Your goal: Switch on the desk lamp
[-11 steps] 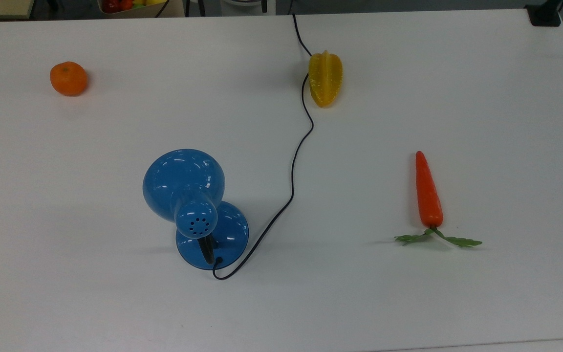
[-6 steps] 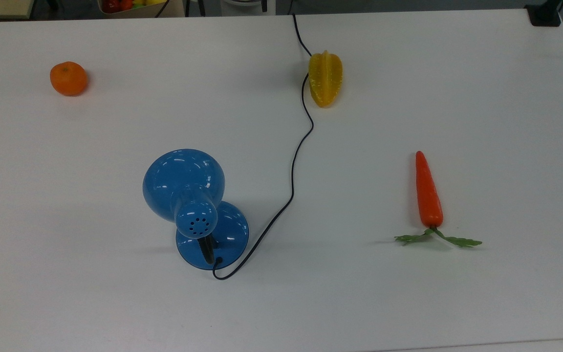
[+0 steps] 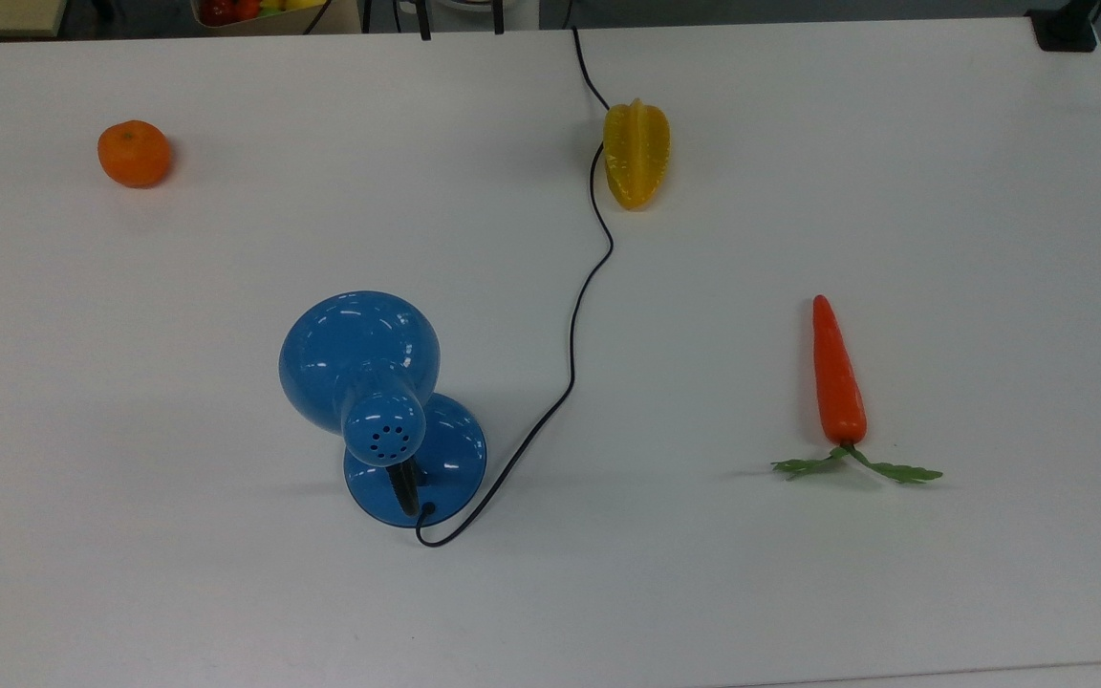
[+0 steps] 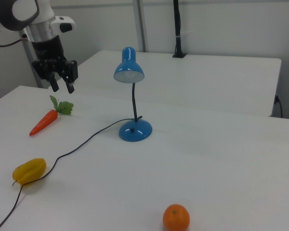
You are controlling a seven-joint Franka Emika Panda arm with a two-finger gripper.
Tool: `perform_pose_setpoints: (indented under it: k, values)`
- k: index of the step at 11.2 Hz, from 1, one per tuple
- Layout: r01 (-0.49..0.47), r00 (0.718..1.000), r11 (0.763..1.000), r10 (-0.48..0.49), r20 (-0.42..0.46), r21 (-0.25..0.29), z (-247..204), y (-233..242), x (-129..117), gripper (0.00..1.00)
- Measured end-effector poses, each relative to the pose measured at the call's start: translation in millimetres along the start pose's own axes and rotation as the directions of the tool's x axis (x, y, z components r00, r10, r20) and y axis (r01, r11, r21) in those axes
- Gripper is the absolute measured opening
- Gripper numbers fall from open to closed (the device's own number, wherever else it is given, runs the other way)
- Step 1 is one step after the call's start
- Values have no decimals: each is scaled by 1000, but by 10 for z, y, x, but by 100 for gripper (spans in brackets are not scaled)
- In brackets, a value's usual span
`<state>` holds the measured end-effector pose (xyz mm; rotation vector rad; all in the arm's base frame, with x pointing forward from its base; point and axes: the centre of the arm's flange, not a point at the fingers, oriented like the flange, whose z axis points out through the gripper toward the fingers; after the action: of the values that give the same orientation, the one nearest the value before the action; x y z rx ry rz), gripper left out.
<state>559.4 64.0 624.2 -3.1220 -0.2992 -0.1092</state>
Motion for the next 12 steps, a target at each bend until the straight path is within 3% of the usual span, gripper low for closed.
perform_pose_setpoints:
  k: [1,3,5,7,12]
  values:
    - [-1,1000,1000,1,-1,9,0,-9,1,51]
    - [-3,1000,1000,4,-16,26,-13,-18,16,19]
    - [-7,1000,1000,7,-20,28,-16,-5,19,5]
    - [-7,1000,1000,8,-20,28,-14,-2,19,1]
    - [-7,999,1000,8,-52,26,65,14,96,1]
